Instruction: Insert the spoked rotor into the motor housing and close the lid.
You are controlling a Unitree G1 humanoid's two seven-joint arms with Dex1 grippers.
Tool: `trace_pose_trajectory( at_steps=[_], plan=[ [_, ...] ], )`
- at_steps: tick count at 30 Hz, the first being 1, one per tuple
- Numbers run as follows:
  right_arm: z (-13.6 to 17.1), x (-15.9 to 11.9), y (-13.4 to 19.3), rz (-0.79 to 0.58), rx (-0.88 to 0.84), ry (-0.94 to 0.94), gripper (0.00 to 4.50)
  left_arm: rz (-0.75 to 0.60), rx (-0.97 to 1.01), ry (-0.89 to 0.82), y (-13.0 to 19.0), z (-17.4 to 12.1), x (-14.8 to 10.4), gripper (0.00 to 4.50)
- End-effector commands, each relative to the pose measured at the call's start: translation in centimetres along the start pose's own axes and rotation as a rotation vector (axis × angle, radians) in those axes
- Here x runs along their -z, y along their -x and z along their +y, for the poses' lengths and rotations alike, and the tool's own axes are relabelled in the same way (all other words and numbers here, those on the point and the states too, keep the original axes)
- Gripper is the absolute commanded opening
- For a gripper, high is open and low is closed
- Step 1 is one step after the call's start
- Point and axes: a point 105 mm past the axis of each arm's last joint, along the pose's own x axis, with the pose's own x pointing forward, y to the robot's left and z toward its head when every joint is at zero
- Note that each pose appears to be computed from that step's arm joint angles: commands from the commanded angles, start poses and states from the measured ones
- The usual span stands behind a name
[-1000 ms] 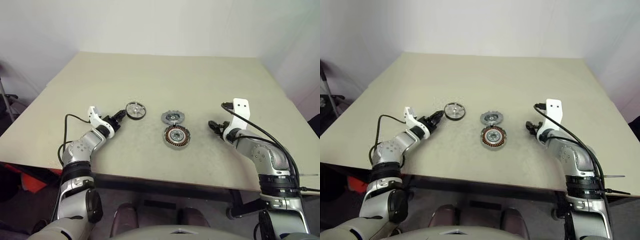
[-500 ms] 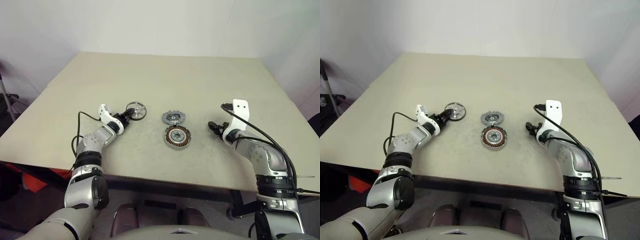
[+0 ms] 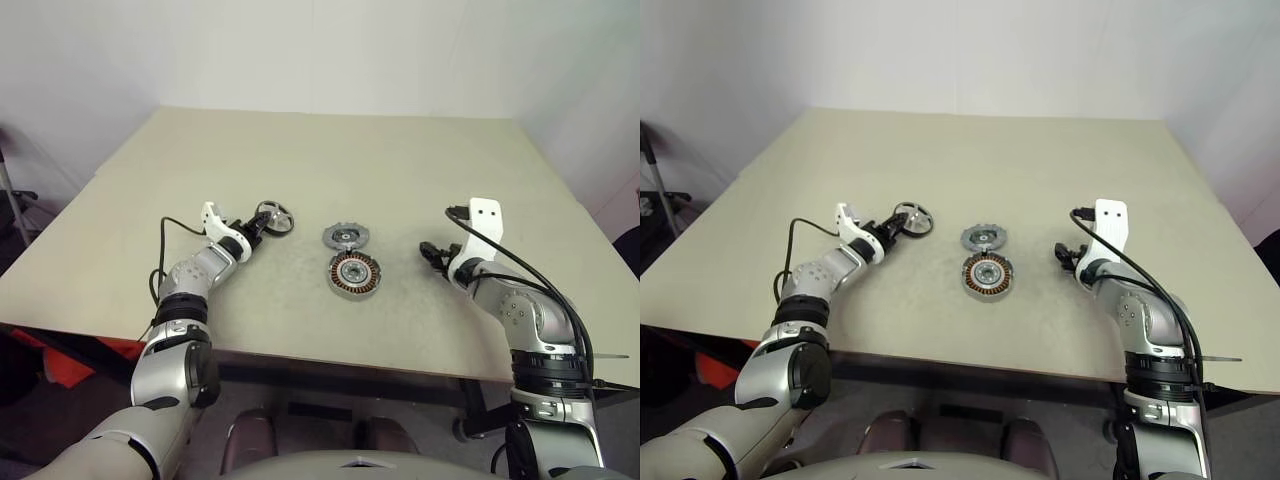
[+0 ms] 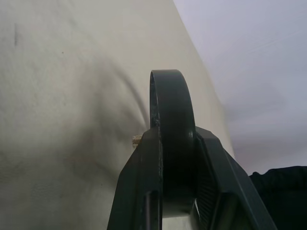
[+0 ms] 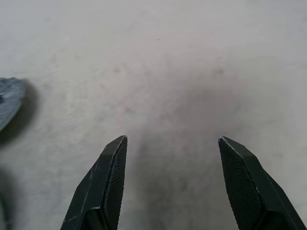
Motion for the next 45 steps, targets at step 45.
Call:
trace_pose_trajectory(
  at_steps=[45],
  plan=[
    [-0.3,-2.9,0.4,-0.159,-0.006,0.074,3.37,0.109,0.285,0.08,1.7,-6.5,1.3,0.81]
  ],
)
